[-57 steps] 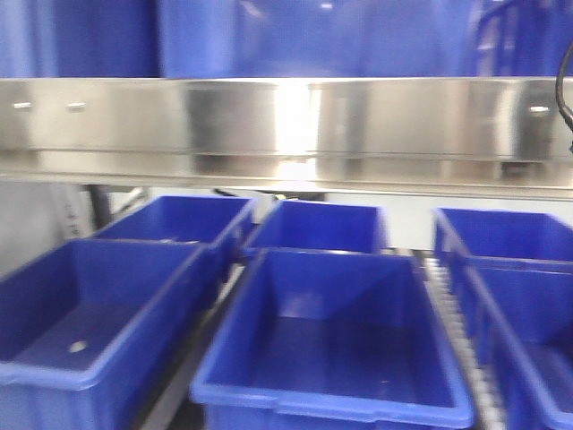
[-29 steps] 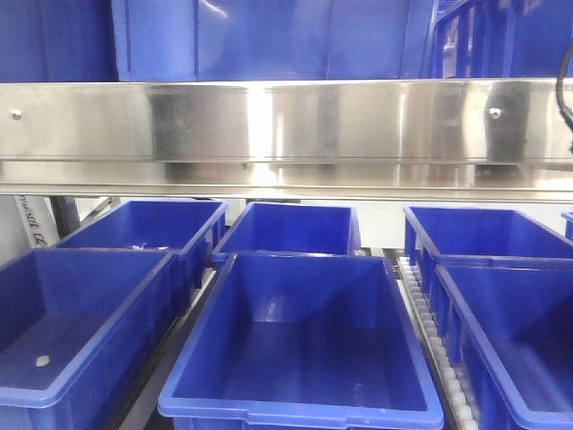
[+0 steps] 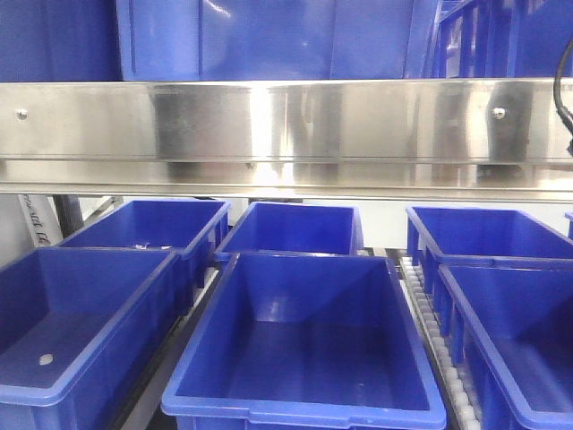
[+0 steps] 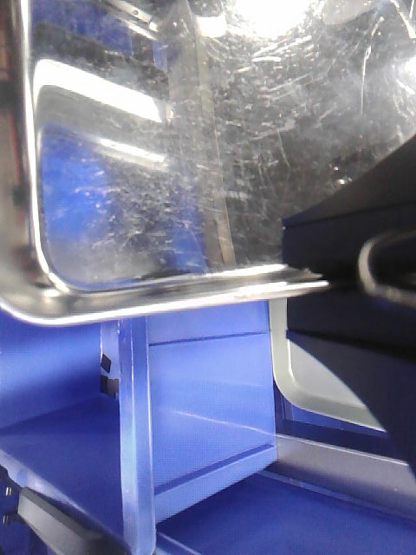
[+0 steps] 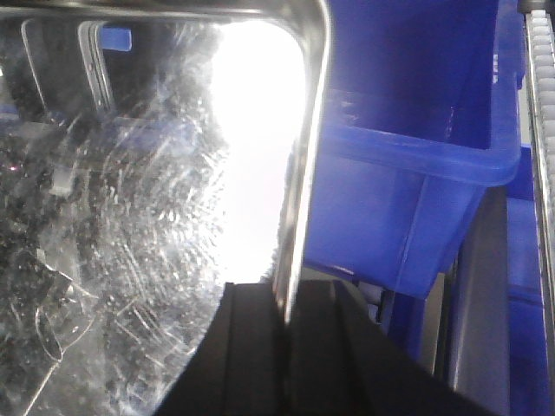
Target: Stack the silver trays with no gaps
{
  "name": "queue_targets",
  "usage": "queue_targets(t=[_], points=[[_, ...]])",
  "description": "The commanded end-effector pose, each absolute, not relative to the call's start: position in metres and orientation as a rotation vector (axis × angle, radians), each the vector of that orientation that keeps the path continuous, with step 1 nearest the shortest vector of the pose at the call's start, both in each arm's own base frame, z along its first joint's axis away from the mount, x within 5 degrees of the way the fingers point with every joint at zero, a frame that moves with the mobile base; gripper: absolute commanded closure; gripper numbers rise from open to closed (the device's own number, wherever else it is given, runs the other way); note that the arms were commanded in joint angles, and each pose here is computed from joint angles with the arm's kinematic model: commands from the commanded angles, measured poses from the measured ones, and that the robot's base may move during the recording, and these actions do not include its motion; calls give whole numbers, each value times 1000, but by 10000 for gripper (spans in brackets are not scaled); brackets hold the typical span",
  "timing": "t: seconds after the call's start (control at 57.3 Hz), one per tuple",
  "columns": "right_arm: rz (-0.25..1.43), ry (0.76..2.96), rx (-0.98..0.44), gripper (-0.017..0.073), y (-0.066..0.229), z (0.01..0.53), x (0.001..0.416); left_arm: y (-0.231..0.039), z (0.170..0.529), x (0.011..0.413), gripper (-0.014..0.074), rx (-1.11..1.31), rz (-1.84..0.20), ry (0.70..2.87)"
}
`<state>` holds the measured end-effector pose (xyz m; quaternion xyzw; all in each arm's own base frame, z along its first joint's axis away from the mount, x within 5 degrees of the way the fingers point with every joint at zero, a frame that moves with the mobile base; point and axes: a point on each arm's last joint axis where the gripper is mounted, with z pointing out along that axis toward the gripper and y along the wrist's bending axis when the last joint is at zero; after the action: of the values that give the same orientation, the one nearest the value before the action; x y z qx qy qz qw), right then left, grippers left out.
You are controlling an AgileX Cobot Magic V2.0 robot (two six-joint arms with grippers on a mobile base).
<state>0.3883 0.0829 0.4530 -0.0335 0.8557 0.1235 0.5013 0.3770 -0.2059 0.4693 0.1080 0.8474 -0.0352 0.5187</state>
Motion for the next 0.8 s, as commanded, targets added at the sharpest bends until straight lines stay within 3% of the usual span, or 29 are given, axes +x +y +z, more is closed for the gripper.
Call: queue_targets(t=[0.0, 0.262, 0.419, 0.786], points=[[274, 1989, -101, 639, 81, 468, 383, -201, 482, 373, 612, 272, -46, 1970], [318, 2013, -93, 639, 83, 466, 382, -202, 484, 373, 612, 277, -57, 1943], [399, 2098, -91, 639, 91, 454, 384, -201, 472, 375, 612, 272, -17, 2032], [422, 2377, -245, 639, 145, 388, 402, -215, 398, 397, 612, 384, 131, 2305]])
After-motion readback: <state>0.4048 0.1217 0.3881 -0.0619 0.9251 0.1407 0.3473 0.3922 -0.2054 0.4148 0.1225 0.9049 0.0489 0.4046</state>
